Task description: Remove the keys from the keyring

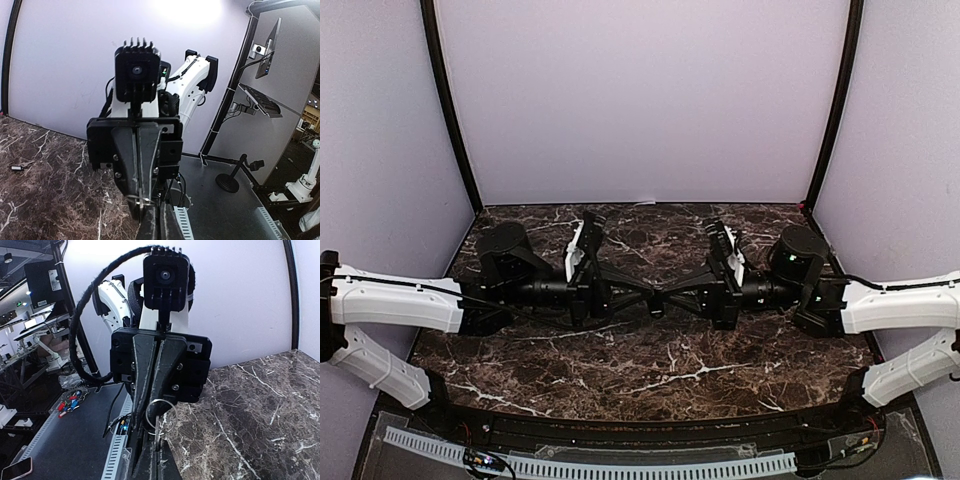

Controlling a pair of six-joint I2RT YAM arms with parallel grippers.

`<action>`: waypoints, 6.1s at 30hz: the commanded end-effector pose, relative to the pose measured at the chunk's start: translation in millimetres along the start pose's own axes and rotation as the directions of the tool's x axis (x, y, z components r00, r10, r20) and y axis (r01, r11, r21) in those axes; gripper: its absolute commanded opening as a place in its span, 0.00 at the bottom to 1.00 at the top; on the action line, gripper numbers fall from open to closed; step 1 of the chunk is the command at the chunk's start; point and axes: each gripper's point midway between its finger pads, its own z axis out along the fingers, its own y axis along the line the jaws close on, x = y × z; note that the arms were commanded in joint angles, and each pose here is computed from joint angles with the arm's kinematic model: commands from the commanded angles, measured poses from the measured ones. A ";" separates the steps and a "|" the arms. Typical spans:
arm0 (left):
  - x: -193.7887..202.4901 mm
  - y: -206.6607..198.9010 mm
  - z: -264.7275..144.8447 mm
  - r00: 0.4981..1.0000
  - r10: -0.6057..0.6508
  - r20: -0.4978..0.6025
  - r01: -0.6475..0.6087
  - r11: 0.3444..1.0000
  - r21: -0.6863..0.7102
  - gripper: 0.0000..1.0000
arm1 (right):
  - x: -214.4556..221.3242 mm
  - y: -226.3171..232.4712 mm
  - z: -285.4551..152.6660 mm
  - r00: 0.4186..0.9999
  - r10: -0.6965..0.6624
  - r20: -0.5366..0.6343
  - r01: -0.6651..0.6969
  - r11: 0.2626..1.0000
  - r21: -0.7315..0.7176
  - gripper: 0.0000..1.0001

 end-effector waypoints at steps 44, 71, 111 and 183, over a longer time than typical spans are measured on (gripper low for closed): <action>-11.6 0.1 -13.3 0.991 -0.129 0.035 0.127 0.990 0.061 0.00 | 46.3 -22.5 0.6 0.982 -0.165 -0.092 0.181 0.959 0.217 0.59; -5.5 4.1 -21.7 0.988 -0.144 0.064 0.142 0.989 0.032 0.00 | 23.2 -41.6 15.0 0.966 -0.240 -0.092 0.256 0.866 0.430 0.00; 13.8 94.5 -30.2 0.993 -0.026 -0.112 -0.043 0.821 -0.569 0.64 | 37.8 -105.7 1.2 0.950 -0.058 -0.306 0.266 0.662 0.700 0.00; -11.8 98.2 -22.7 0.992 0.019 0.122 0.058 0.801 -0.596 0.00 | 60.1 -76.1 18.4 0.875 -0.234 -0.424 0.444 0.738 0.508 0.00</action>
